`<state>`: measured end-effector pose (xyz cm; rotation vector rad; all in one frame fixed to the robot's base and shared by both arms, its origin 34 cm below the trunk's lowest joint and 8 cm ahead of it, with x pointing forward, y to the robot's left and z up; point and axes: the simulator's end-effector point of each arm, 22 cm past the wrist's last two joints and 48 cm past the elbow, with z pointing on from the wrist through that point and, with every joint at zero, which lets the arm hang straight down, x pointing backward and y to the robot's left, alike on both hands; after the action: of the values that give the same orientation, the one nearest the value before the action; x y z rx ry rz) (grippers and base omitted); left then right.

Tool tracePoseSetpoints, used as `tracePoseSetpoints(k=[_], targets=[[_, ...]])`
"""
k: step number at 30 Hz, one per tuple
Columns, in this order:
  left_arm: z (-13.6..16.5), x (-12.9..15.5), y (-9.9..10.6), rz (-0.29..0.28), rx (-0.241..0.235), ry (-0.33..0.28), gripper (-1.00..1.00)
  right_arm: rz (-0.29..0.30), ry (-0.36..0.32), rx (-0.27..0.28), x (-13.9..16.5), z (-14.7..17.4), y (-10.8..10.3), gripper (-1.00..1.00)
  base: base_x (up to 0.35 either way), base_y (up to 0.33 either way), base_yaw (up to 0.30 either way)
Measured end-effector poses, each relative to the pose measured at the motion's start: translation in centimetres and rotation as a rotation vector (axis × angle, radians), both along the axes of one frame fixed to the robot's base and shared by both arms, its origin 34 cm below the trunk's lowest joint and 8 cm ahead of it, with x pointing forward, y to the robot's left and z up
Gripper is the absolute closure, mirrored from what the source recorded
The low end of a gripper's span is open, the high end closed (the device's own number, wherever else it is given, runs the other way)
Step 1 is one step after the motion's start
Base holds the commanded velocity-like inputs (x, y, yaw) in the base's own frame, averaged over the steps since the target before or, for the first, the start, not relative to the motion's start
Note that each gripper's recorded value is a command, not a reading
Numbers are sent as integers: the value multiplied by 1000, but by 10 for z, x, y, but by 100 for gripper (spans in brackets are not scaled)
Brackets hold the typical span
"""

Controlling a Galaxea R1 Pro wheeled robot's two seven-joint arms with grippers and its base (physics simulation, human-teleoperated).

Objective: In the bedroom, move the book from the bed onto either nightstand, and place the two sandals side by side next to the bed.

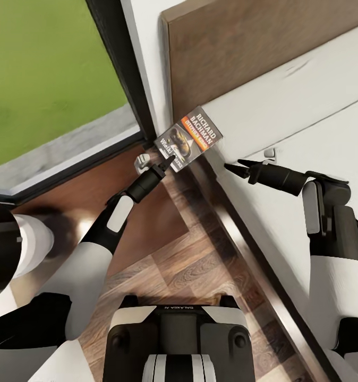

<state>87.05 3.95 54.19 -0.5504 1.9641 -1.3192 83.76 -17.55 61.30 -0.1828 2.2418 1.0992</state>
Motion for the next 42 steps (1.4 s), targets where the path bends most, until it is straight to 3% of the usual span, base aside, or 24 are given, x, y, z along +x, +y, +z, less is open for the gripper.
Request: tracePoseSetpoints(k=[13,26,33,42], targets=[[13,5,-1,1,-5,-15,100,-2,-14,1,4,13,-1,-100,0,0,7],[27,10,-1,0,-4,-32,100,-1,31,11,-10,13,0,-100,0,0,0],[29,3,-1,-5,-9,-26,100,20,-14,26,-17,21,4,-100,0,0,-9],[38,3,-1,-4,-14,-38,100,49,-22,52,-31,27,11,-100,0,0,-74]])
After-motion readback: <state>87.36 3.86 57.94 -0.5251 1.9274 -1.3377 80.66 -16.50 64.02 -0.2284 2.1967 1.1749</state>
